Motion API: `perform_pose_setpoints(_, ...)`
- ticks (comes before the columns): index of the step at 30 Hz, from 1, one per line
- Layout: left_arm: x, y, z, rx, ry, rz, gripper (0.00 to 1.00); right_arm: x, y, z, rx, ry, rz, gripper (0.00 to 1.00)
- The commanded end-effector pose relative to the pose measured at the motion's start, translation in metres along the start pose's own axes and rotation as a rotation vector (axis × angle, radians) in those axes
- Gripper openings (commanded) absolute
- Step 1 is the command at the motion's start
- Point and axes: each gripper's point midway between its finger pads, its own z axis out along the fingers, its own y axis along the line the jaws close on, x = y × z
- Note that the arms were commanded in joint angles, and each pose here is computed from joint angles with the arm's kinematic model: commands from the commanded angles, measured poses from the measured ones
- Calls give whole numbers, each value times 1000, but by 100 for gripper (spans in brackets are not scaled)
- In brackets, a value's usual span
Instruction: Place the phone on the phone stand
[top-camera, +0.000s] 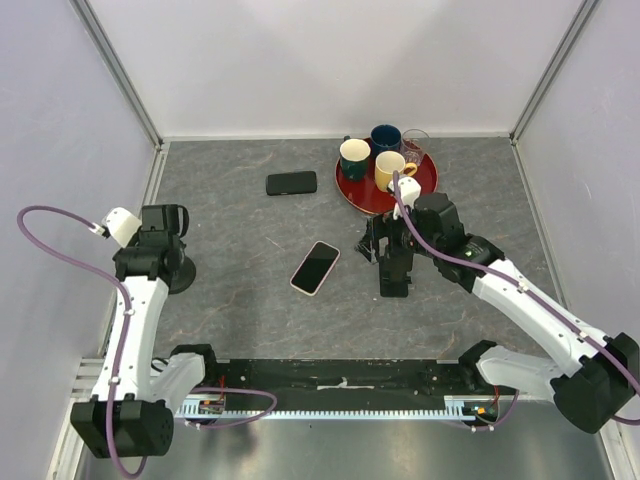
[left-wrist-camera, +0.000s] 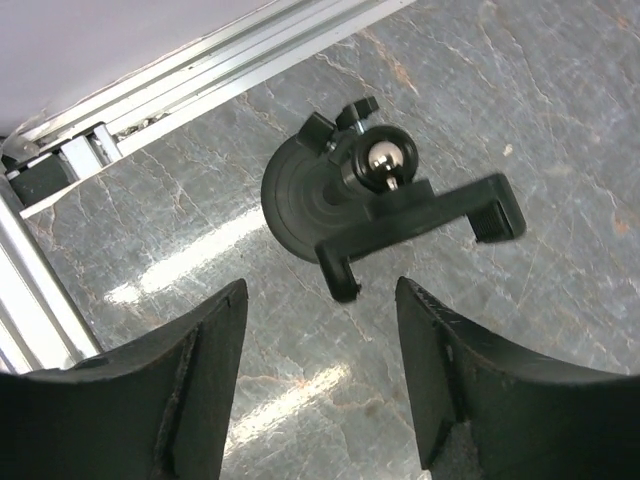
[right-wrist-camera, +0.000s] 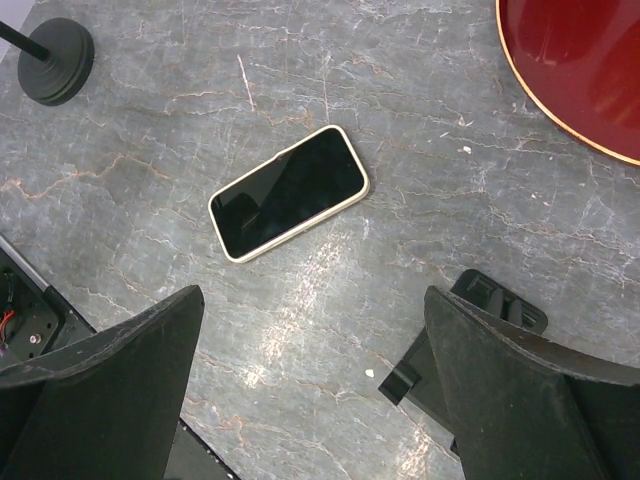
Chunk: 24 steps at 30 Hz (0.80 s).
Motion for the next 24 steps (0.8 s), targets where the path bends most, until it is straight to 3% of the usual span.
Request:
perform_pose_setpoints(1, -17, -16, 9, 21, -29, -121, 64, -12, -2, -8, 22, -46, -20, 98)
perform_pose_setpoints(4, -14, -16, 14, 21, -21, -120, 54, -13, -4, -11, 37, -56, -23, 98)
perform_pose_setpoints(7, -15, -15, 16, 20, -37, -126, 51, -13, -5, -11, 43, -55, -25, 98)
perform_pose_setpoints(19, -17, -11, 18, 21, -74, -126, 2, -7, -8, -5, 50, -31, -21, 98)
perform_pose_setpoints(24, -11, -30, 14, 159, -49, -29, 2, -3, -8, -2, 46, -16, -17, 98)
